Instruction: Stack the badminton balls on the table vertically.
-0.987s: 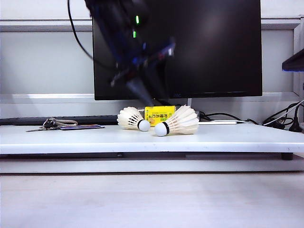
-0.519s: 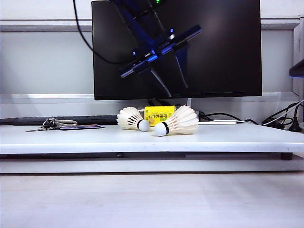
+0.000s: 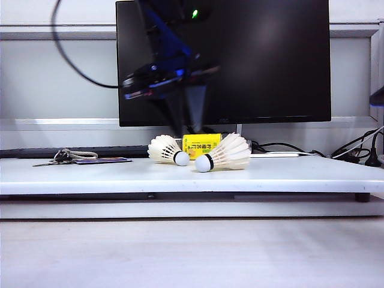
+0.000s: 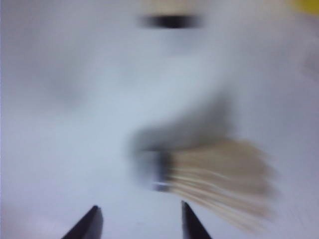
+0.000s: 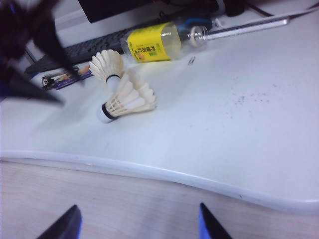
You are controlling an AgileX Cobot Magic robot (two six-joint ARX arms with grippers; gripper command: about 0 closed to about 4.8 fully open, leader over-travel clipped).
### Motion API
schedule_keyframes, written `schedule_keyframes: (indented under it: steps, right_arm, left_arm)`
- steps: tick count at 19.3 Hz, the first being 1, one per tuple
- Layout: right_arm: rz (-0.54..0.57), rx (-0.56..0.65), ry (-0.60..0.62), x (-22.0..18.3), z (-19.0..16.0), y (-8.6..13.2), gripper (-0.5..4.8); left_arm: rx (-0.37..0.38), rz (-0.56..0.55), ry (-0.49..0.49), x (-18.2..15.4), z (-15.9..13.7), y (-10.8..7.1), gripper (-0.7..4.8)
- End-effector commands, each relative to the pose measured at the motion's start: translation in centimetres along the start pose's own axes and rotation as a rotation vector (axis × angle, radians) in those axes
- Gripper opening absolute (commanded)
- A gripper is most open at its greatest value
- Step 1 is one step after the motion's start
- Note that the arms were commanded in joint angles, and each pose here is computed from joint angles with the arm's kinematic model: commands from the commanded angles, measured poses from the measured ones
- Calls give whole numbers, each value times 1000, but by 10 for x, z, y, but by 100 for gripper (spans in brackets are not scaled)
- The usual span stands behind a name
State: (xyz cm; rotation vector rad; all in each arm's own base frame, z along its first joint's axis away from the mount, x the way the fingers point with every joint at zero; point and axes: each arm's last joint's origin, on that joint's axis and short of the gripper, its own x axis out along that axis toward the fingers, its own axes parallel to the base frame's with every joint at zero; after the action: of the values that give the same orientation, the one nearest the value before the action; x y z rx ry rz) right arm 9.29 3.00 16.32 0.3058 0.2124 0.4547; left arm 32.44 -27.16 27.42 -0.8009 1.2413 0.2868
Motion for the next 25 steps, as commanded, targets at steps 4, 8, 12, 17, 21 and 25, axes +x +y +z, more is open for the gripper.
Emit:
schedule_keyframes:
  steps: [4, 8, 12, 17, 21, 25]
  right_arm:
    - [8, -7, -13, 0, 2, 1, 301]
    - [68, -11, 2, 0, 2, 3, 301]
    - [130, -41, -7, -2, 9, 9, 302]
    - [4, -25, 53, -1, 49, 22, 322]
    - [9, -125, 325, 36, 112, 38, 328]
    - [122, -309, 553, 82, 177, 54, 327]
  left_arm:
    - [-78, 5, -1, 8, -4, 2, 206]
    - [600, -111, 8, 3, -2, -8, 206]
    - [1014, 22, -252, -25, -5, -6, 205]
    - [1213, -54, -387, -91, -4, 1, 96]
    - [1286, -76, -420, -126, -4, 24, 96]
    - [1343, -32, -355, -112, -9, 65, 96]
